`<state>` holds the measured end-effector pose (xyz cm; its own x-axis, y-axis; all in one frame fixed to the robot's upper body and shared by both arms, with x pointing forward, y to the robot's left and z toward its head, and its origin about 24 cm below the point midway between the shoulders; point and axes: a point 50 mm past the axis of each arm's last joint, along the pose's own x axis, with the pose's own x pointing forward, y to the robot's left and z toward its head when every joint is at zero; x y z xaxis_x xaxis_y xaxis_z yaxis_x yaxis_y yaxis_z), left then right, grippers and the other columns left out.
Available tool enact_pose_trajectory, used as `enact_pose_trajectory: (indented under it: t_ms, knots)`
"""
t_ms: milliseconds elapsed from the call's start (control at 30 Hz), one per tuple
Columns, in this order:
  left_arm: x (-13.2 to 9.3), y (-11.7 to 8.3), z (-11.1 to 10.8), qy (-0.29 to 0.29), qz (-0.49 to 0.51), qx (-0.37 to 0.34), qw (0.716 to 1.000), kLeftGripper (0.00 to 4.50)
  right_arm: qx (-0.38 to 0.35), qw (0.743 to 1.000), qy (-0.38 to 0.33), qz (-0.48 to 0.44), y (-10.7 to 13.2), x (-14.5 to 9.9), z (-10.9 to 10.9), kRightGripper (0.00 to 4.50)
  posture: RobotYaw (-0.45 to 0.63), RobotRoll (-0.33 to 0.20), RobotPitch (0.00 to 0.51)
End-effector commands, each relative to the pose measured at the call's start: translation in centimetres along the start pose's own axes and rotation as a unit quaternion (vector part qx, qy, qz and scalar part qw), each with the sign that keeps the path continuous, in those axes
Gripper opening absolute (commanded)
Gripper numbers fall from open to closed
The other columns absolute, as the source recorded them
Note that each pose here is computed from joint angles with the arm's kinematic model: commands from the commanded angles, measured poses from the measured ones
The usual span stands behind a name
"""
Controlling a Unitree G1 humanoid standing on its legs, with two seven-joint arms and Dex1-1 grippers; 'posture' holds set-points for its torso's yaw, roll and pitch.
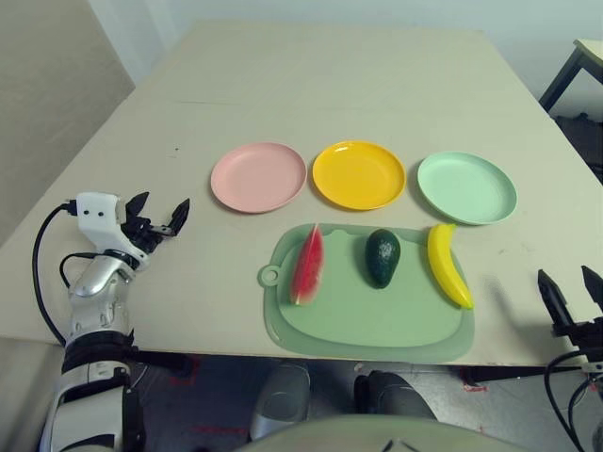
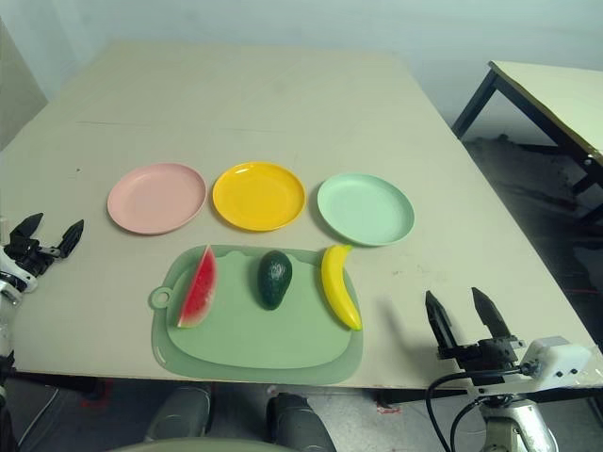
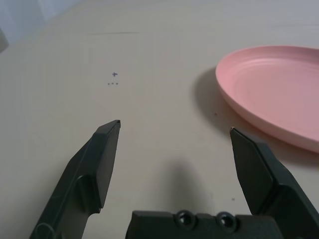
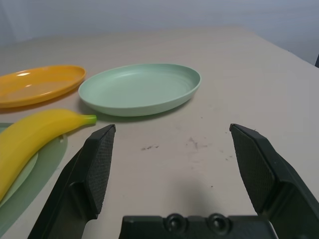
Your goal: Place the fruits into color-matched plates.
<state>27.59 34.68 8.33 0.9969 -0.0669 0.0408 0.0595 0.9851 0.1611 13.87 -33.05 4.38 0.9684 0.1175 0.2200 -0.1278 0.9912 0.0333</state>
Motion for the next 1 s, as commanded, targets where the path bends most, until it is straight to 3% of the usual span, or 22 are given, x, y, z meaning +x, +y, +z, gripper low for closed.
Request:
enact_pose_trajectory:
  t_ms: [33,567,700,833,1000]
  knots:
    - [0.3,-0.5,-0.5,0.013,-0.013,0.008,1.0,4.48,-0.002,1.0,0.003,0.0,0.1,-0.1,-0.1,4.5,0.3,0.0,0.09]
    - [-0.4,0.1,0.6,-0.014,-0.034,0.009,0.999,4.48,-0.004,1.0,0.009,0.014,0.1,-0.8,1.4,4.5,0.3,0.0,0.105]
    - [-0.9,0.3,2.1,-0.046,-0.095,0.002,0.994,4.48,-0.011,0.999,0.037,0.034,0.7,-1.5,2.2,4.5,0.28,0.0,0.109]
    - [-1.7,-0.5,5.0,-0.089,-0.25,-0.048,0.963,4.48,-0.028,0.995,0.074,0.059,1.5,-2.2,3.0,4.5,0.26,0.0,0.115]
    - [-2.0,-1.3,7.2,-0.047,-0.381,0.001,0.923,4.48,-0.098,0.975,0.158,0.126,2.3,-1.0,4.3,4.5,0.22,0.0,0.122]
